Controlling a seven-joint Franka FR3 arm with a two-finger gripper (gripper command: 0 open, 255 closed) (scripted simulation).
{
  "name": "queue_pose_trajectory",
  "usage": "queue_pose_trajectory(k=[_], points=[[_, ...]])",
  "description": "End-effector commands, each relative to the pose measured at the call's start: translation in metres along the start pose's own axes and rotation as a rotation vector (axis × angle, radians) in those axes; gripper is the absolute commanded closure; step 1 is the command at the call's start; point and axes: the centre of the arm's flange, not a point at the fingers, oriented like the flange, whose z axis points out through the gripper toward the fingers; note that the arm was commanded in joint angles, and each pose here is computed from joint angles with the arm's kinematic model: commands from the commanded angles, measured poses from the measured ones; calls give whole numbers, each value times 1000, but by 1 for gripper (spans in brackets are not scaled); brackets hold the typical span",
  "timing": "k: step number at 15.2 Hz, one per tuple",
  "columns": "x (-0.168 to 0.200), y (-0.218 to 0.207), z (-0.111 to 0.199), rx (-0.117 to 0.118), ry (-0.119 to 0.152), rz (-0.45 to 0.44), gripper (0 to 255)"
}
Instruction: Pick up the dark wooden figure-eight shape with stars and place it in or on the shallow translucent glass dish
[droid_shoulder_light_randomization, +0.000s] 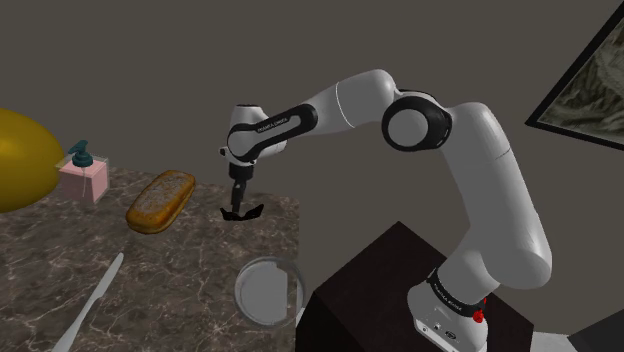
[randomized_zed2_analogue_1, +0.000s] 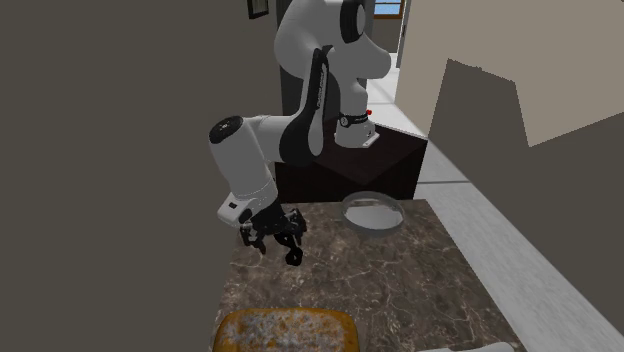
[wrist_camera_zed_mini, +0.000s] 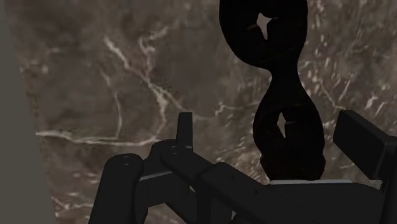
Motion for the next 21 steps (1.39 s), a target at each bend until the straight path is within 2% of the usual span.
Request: queue_pose_trajectory(k=[1,8,9,18,19,21], points=[[2,-1,7,0,0,0,0],[2,-1,7,0,0,0,0],[2,-1,7,0,0,0,255],[2,-1,7,0,0,0,255],[2,-1,7,0,0,0,0],[-41,-19,-3,-51,146,-170,0]])
